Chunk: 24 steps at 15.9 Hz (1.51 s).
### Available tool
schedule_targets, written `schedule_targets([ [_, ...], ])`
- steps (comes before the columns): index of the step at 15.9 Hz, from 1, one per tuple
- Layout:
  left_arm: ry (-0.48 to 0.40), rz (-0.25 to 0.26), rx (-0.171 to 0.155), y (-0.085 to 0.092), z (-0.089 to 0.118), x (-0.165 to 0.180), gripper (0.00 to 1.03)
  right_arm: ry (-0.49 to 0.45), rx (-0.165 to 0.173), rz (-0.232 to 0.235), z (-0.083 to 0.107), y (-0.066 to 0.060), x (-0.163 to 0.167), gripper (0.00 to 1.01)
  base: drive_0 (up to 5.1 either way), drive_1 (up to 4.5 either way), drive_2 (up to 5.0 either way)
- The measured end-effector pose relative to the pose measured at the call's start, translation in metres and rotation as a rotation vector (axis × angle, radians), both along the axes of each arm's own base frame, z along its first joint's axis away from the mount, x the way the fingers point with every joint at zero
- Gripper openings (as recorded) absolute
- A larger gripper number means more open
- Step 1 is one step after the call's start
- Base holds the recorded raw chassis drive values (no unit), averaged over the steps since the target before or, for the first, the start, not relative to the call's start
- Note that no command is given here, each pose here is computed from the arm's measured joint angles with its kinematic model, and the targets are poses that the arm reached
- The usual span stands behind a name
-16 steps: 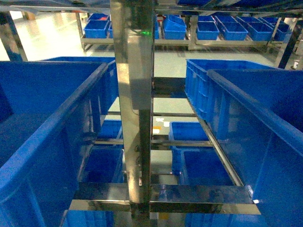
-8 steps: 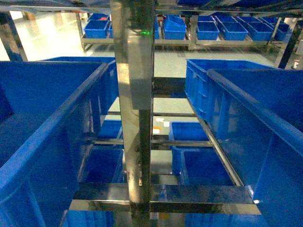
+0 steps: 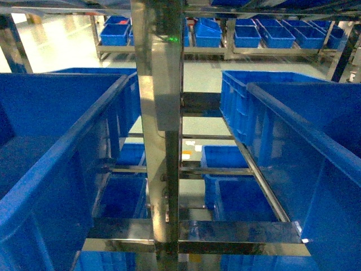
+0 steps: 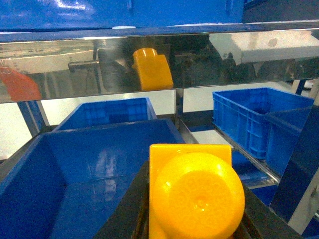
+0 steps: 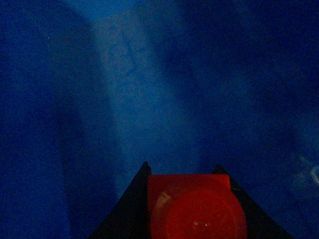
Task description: Sort and place red and yellow blocks in left bins
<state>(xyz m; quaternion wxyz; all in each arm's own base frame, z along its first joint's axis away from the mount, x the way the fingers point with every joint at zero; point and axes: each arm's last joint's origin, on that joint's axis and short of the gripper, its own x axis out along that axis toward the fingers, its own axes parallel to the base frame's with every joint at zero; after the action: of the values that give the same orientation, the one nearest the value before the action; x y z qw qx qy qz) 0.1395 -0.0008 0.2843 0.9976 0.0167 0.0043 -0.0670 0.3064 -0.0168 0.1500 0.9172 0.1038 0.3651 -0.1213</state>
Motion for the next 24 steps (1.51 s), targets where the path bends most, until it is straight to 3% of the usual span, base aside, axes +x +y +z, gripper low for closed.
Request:
schedule_targets([
  [4,0.0,0.0,0.0,0.0,0.0,0.0,0.27,-0.032,-0.019,-0.014,0.004,0.001,0.002,0.29,0.0,0.0,0.0],
  [6,0.0,0.0,0.0,0.0,0.0,0.0,0.27,-0.057,-0.021,-0.014,0.007,0.001,0.002,0.5,0.0,0.0,0.0],
  [7,0.0,0.0,0.0,0.0,0.0,0.0,0.27,-0.068,-0.021,-0.013,0.006,0.001,0.002,0.7,0.0,0.0,0.0],
  [8,0.0,0.0,0.0,0.0,0.0,0.0,0.27,-0.075,-0.024,-0.002,0.008,0.001,-0.001,0.99,0.0,0.0,0.0],
  [11,0.0,0.0,0.0,0.0,0.0,0.0,0.27,-0.108,-0.036,0.033,0.017,0.001,-0.002,0.98,0.0,0.0,0.0],
  [19,0.0,0.0,0.0,0.0,0.0,0.0,0.27,-0.104,-0.064,0.027,0.015,-0.01,-0.004,0.98,0.0,0.0,0.0],
  [21,0.0,0.0,0.0,0.0,0.0,0.0,0.27,-0.11,-0.069,0.058,0.019,-0.002,-0.008,0.98,0.0,0.0,0.0],
  [24,0.0,0.0,0.0,0.0,0.0,0.0,0.27,-0.177,-0.065,0.159,0.038,0.029,-0.028,0.98,0.0,0.0,0.0],
])
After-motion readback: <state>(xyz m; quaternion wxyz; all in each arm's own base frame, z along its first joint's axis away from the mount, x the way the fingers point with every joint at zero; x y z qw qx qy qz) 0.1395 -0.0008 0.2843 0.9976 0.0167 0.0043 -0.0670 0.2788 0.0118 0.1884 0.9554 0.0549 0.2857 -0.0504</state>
